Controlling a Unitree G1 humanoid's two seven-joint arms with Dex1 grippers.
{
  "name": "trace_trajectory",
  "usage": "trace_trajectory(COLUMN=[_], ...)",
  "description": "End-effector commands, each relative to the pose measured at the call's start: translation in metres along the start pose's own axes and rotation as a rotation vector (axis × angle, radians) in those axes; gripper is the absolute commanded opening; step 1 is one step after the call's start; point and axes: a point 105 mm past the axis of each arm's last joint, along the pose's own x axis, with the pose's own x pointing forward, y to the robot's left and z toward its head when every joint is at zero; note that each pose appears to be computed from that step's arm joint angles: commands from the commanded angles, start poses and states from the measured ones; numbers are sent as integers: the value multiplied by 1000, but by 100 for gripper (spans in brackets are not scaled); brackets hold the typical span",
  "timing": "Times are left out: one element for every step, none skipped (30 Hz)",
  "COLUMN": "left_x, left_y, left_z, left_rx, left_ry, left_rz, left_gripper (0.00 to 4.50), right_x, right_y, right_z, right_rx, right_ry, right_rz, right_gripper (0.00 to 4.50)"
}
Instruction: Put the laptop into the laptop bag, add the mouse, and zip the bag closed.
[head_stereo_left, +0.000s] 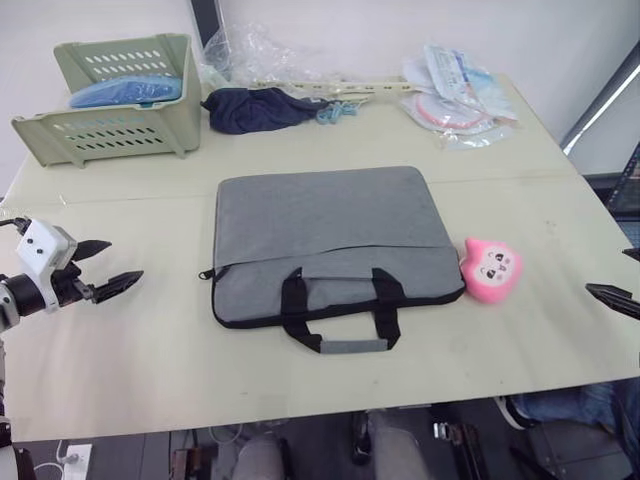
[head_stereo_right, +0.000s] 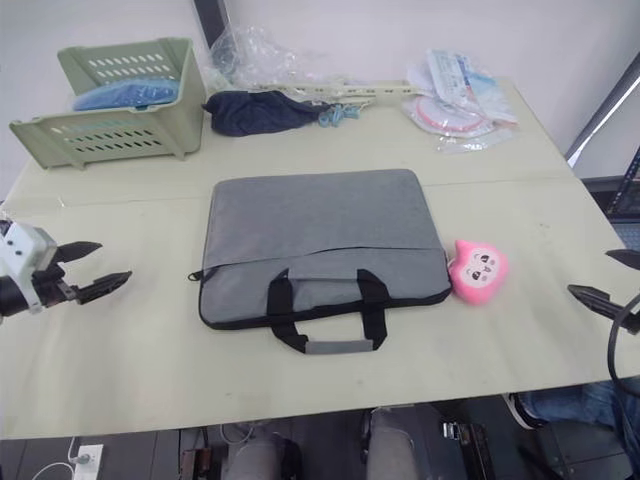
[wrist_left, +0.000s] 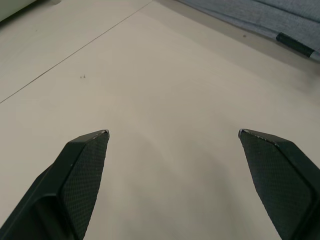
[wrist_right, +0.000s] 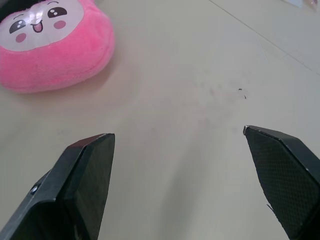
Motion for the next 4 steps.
trace_trajectory(left_x=[-8,-8,-8,-8], left_y=[7,6,6,6], left_z=[10,10,11,11], left_rx=[52,54,54,56], left_ry=[-27,-30,-33,-35], left_rz=[35,33,34,35], left_gripper=[445,445,445,445], right_x=[-1,1,3,4], right_y=[-7,-7,-6,-6], right_z=[9,9,8,8], right_rx=[-39,-38,-39,-41], right_ry=[-24,-27,-28,-28], right_rz=[-6,-1,5,8], right_gripper=[450,450,450,450])
